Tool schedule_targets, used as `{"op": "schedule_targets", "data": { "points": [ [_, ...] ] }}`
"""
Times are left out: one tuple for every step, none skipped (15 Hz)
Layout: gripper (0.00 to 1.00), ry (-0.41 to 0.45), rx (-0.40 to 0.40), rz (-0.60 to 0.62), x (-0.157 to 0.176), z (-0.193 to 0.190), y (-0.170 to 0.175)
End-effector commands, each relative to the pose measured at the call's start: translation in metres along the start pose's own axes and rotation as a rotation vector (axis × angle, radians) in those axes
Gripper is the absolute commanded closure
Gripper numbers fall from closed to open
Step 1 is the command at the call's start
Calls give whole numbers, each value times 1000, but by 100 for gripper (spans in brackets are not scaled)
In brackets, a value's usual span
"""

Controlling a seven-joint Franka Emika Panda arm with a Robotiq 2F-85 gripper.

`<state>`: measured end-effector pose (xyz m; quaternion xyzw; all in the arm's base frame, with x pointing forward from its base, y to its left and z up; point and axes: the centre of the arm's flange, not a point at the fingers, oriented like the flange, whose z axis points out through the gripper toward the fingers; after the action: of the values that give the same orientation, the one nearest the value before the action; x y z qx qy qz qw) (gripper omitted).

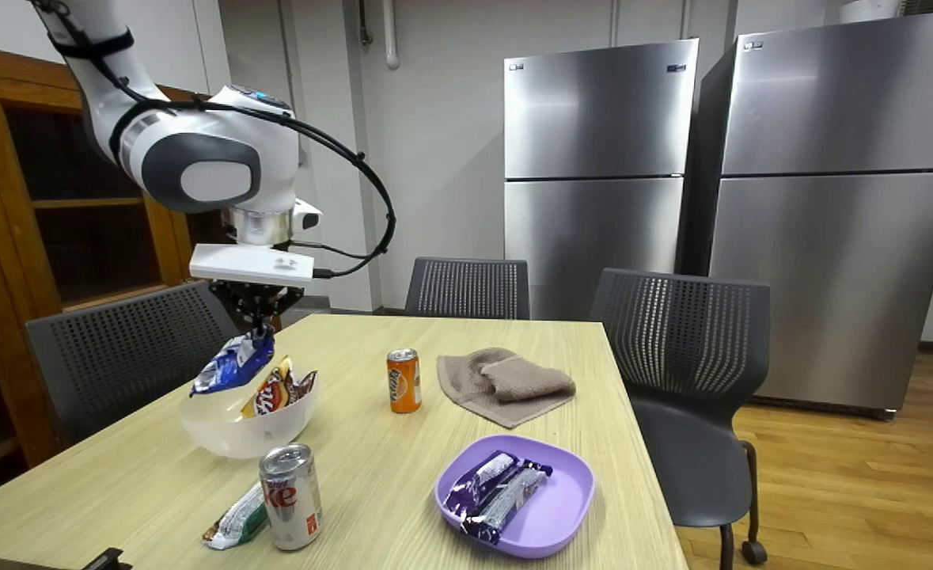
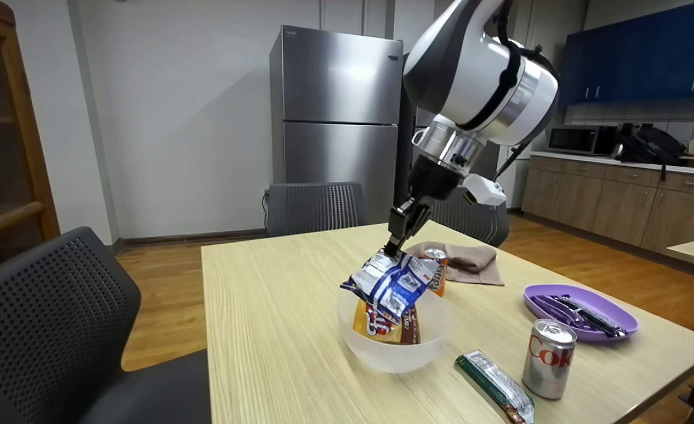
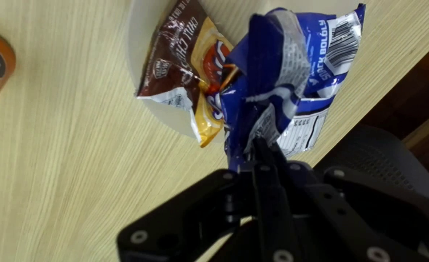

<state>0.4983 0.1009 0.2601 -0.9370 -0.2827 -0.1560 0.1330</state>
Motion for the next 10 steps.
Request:
{"op": "schedule_targets", "data": {
  "points": [
    [83, 1, 10, -20, -17, -3, 18],
    [73, -6, 13, -30, -19, -1, 20],
    [66, -16, 21, -50, -21, 3, 23],
    [60, -27, 21, -65, -22, 8, 25],
    [51, -32, 27, -73, -23, 11, 28],
    [45, -34, 33, -79, -24, 14, 31],
    [36, -33, 37, -78, -27, 16, 37],
    [30, -36, 38, -78, -30, 17, 40],
    [21, -41, 43, -78, -33, 19, 45],
    [15, -48, 44, -77, -35, 21, 49]
  ]
}}
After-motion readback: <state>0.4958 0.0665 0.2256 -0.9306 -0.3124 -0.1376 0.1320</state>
